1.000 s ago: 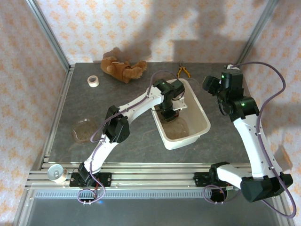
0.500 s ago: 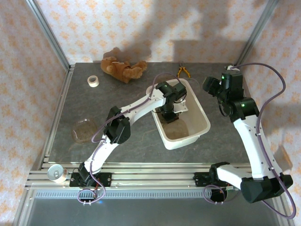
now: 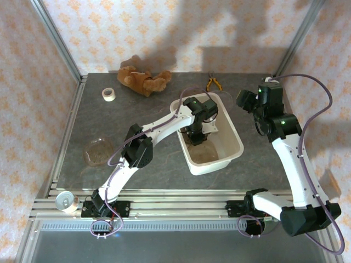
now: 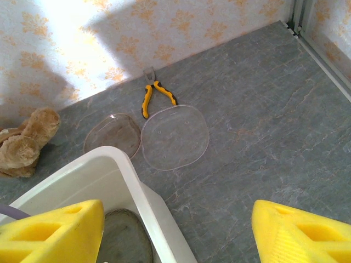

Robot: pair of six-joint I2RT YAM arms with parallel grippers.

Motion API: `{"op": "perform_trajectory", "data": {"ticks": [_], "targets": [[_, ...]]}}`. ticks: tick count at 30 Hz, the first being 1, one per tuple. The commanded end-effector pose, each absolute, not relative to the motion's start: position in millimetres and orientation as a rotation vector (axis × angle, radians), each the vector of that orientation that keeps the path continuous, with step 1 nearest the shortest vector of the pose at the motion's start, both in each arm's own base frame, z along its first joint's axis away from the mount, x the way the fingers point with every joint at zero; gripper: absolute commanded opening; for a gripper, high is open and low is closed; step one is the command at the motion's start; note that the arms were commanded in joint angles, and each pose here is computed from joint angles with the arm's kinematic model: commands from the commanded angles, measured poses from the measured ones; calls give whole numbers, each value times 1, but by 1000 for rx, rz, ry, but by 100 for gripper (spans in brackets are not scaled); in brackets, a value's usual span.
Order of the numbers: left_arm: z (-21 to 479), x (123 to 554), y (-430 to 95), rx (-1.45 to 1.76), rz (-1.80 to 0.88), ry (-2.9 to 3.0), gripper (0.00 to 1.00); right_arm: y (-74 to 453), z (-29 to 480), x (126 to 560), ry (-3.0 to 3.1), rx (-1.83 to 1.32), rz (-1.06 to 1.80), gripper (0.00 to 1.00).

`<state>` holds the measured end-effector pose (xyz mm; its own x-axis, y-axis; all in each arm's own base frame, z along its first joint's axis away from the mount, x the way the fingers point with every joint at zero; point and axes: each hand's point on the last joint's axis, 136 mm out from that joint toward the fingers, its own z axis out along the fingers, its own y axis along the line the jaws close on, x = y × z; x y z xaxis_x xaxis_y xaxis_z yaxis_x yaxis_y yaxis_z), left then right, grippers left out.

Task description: Place the plates into the plastic bin on the countertop

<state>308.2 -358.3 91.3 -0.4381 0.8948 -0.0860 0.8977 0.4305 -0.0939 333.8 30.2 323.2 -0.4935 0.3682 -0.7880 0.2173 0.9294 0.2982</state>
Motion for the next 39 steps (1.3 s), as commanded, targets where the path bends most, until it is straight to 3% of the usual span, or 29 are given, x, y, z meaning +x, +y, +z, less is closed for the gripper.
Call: {"op": "perform_trajectory", "data": {"ticks": [1, 17, 27, 32, 39], "targets": [[83, 301, -349, 1710, -95, 2660, 17, 28, 327, 334, 2082, 436, 204, 71], [118, 315, -353, 1638, -42, 2570, 39, 31, 327, 336, 2082, 428, 226, 72], [162, 330, -358, 1505, -69, 2483, 42, 33, 329, 339, 2077, 414, 235, 72], [210, 347, -361, 1273, -221, 2415, 42, 36, 329, 344, 2078, 395, 245, 73], [270, 380, -322, 768, -454, 2365, 44, 47, 323, 358, 2101, 357, 287, 72]]}}
